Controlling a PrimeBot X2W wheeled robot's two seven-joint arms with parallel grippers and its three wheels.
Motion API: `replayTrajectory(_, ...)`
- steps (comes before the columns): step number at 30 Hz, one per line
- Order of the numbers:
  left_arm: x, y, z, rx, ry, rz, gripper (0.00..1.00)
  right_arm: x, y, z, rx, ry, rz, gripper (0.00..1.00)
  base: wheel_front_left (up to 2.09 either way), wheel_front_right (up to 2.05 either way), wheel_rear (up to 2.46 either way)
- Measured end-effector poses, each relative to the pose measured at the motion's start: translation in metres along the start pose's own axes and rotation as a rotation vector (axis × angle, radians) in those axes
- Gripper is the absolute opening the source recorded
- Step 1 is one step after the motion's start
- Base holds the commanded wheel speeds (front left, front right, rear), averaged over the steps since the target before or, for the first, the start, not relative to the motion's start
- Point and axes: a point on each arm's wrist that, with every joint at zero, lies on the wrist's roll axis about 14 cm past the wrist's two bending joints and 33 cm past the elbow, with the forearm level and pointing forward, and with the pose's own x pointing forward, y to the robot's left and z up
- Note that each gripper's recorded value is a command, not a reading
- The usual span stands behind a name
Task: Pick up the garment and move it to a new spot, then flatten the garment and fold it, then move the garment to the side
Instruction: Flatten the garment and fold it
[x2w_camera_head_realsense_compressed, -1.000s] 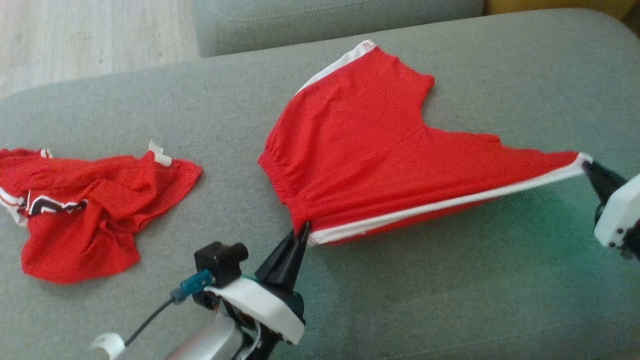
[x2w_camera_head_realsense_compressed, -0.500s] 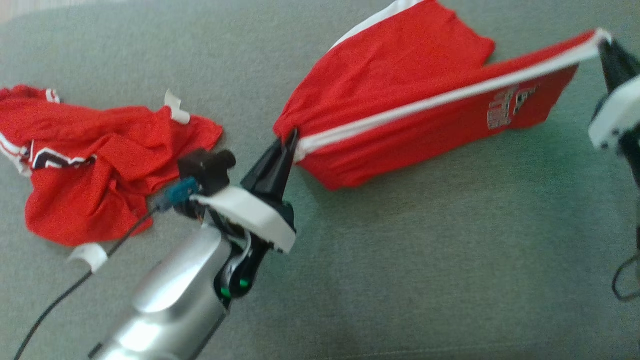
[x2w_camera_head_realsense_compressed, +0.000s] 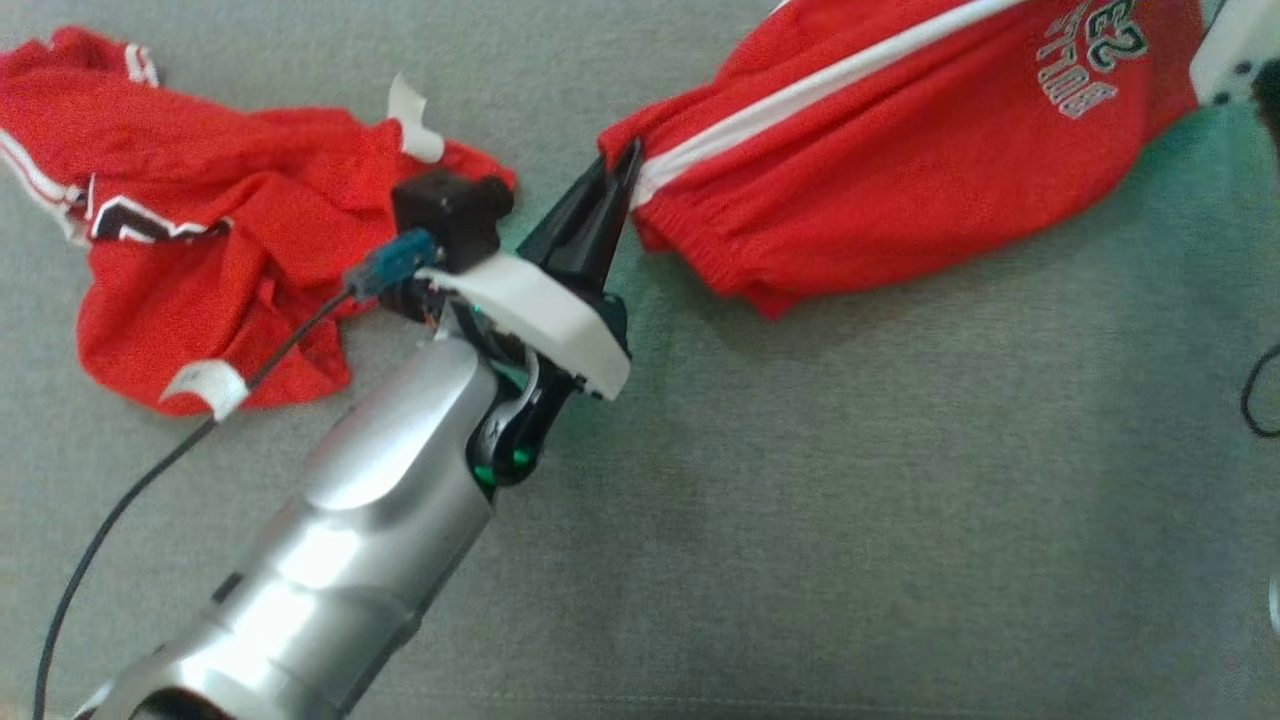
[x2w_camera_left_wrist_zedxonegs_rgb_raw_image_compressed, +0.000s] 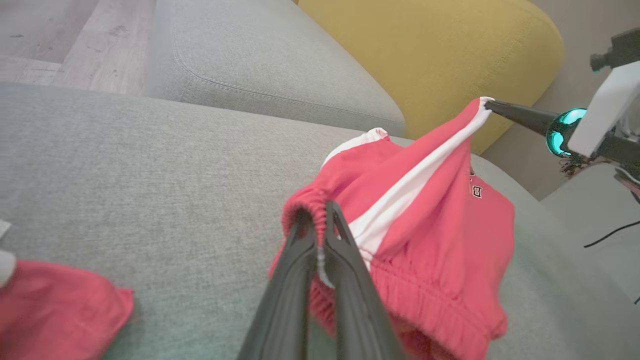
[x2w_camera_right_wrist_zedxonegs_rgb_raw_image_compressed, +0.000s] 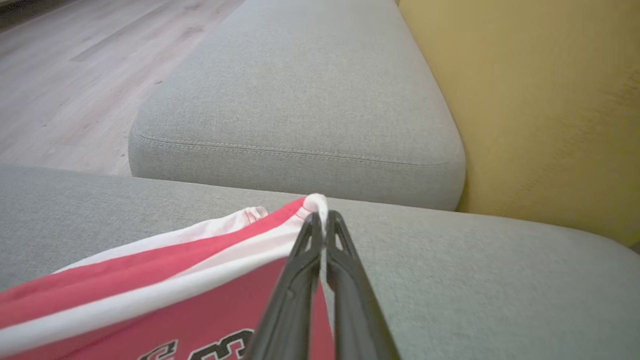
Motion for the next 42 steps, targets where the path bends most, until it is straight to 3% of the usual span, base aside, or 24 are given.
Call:
replayTrajectory(15,0.022,0.038,-0.007,0.03,0.024,0.055,0.0,0.067,0.025,-0.036,-0.008,0.059,0.023,0.0,0.0,0.0,0.0)
replayTrajectory(16,0.022,0.04,-0.009,0.028,0.026,0.061,0.0,0.068,0.026,-0.039,0.0,0.063,0.024,0.44,0.0,0.0,0.0)
replayTrajectory(17,0.022,0.041,-0.011,0.026,0.032,0.065,0.43,0.068,0.026,-0.041,0.014,0.069,0.022,1.0,0.0,0.0,0.0)
replayTrajectory(18,0.021,0.042,-0.013,0.026,0.037,0.07,0.96,0.069,0.026,-0.041,0.002,0.066,0.021,1.0,0.0,0.0,0.0)
replayTrajectory(19,0.021,0.043,-0.014,0.024,0.041,0.076,1.0,0.069,0.024,-0.04,0.004,0.059,0.016,1.0,0.0,0.0,0.0)
replayTrajectory(31,0.01,0.041,0.024,0.119,-0.1,0.127,1.0,0.046,0.01,0.004,0.05,-0.107,-0.021,1.0,0.0,0.0,0.0)
replayTrajectory(42,-0.043,0.021,0.109,0.399,-0.362,0.178,1.0,-0.033,0.027,0.058,0.113,-0.394,0.01,1.0,0.0,0.0,0.0)
